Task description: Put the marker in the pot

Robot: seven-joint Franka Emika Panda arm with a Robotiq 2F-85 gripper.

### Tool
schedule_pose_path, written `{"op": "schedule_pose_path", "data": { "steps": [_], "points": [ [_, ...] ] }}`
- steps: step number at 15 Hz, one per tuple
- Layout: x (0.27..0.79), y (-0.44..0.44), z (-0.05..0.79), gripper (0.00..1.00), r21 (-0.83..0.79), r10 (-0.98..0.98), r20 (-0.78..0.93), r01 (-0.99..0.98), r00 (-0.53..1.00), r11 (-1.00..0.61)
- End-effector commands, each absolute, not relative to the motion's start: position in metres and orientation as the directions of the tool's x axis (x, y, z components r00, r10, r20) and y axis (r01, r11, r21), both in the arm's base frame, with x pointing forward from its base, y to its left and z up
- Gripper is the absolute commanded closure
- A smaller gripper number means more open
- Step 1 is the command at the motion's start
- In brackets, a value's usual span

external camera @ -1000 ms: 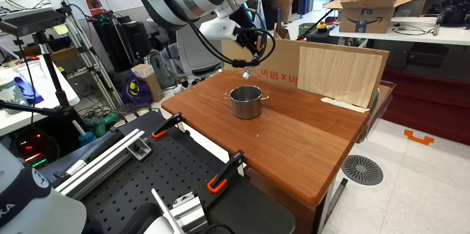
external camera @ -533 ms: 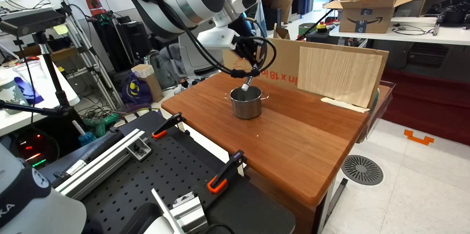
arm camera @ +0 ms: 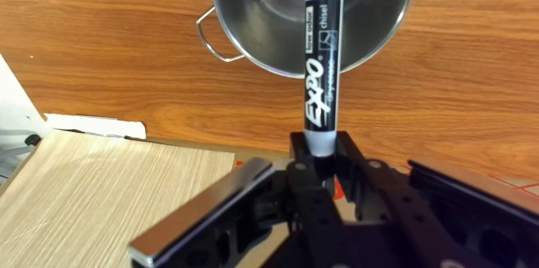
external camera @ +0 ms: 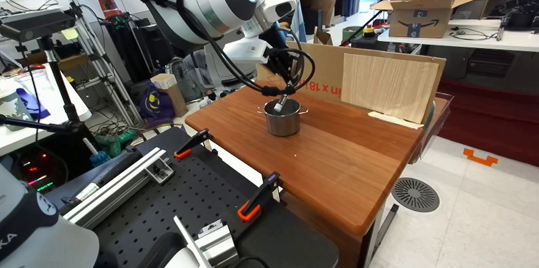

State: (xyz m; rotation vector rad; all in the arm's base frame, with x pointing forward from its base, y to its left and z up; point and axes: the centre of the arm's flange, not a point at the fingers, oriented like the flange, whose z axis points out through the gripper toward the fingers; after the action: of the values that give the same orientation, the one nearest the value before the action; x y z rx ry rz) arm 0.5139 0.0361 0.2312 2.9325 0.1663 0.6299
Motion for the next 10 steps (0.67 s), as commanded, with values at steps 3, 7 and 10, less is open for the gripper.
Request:
{"op": "schedule_pose_path", "data": {
  "steps": [3,7,10],
  "points": [
    [0.507,0.035,0.226,0.95,0.173,0.171,0.389,0.111,0.905,-0.979],
    [0.508,0.034,0.221,0.95,0.181,0.178,0.374,0.117,0.91,-0.977],
    [0.509,0.034,0.217,0.95,0.185,0.182,0.365,0.12,0.913,-0.975]
  ]
}}
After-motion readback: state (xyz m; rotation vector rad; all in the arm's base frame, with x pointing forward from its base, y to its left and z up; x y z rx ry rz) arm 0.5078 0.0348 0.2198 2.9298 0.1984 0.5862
